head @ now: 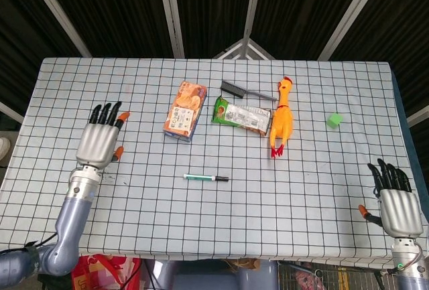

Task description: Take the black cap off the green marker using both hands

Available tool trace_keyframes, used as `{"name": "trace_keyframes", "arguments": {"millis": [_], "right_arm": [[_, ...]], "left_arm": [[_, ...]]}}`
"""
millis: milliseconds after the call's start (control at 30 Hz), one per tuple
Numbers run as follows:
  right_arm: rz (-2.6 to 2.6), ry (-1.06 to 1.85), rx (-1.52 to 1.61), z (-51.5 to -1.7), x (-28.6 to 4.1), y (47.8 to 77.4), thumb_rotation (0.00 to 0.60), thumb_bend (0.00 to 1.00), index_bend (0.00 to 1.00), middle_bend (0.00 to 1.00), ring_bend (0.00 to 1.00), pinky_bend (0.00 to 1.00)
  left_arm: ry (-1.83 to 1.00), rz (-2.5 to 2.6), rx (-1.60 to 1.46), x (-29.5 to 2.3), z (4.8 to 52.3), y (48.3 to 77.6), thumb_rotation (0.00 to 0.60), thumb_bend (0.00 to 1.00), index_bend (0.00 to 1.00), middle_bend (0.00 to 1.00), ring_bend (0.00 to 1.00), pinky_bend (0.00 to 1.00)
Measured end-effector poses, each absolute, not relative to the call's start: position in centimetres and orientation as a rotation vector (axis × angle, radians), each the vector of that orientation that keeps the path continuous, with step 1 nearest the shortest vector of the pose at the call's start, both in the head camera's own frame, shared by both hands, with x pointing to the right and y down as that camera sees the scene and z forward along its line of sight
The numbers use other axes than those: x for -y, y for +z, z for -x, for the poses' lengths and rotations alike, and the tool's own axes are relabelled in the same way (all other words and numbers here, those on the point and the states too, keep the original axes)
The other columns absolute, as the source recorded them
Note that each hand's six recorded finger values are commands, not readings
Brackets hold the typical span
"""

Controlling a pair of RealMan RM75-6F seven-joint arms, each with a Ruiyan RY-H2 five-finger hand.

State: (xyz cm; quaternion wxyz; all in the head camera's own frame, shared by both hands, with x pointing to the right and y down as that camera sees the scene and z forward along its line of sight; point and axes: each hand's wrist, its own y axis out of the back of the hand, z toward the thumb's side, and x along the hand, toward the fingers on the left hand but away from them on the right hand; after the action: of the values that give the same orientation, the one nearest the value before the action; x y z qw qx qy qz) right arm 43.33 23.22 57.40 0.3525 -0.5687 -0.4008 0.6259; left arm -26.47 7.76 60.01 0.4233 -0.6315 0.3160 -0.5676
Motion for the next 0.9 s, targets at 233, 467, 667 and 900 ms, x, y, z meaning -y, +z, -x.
{"name": "trace_keyframes", "arguments": {"millis": [233, 467, 667, 900], "right_arm": [[1.491, 1.64, 1.011, -42.8, -23.1, 59.2, 0.6, 0.21, 0.11, 0.0, 0.0, 0.09], [1.5, 1.636, 1.003, -42.2, -22.8, 59.9, 0.6, 0.21, 0.11, 0.0, 0.0, 0.09], [1.496, 1.647, 1.015, -42.5, -22.7, 60.1, 0.6, 0.21, 0.11, 0.0, 0.0, 0.08], [1.495, 1.659, 1.01, -43.0, -22.9, 60.4, 0.6, 0.21, 0.11, 0.0, 0.0, 0.07]], "left_arm": [[-1.423, 1.609, -0.774, -6.5, 23.3, 61.0, 0.6, 0.39, 0.19, 0.0, 0.0, 0.0], [-1.451, 1.637, -0.797, -4.7, 20.2, 62.1, 0.6, 0.39, 0.21, 0.0, 0.0, 0.0], [-1.399, 1.735, -0.787, -5.2, 16.4, 62.8, 0.6, 0.39, 0.29, 0.0, 0.0, 0.0], [-1.369, 1.801, -0.736, -7.0, 12.6, 63.1, 0.6, 0.39, 0.32, 0.0, 0.0, 0.0]]}}
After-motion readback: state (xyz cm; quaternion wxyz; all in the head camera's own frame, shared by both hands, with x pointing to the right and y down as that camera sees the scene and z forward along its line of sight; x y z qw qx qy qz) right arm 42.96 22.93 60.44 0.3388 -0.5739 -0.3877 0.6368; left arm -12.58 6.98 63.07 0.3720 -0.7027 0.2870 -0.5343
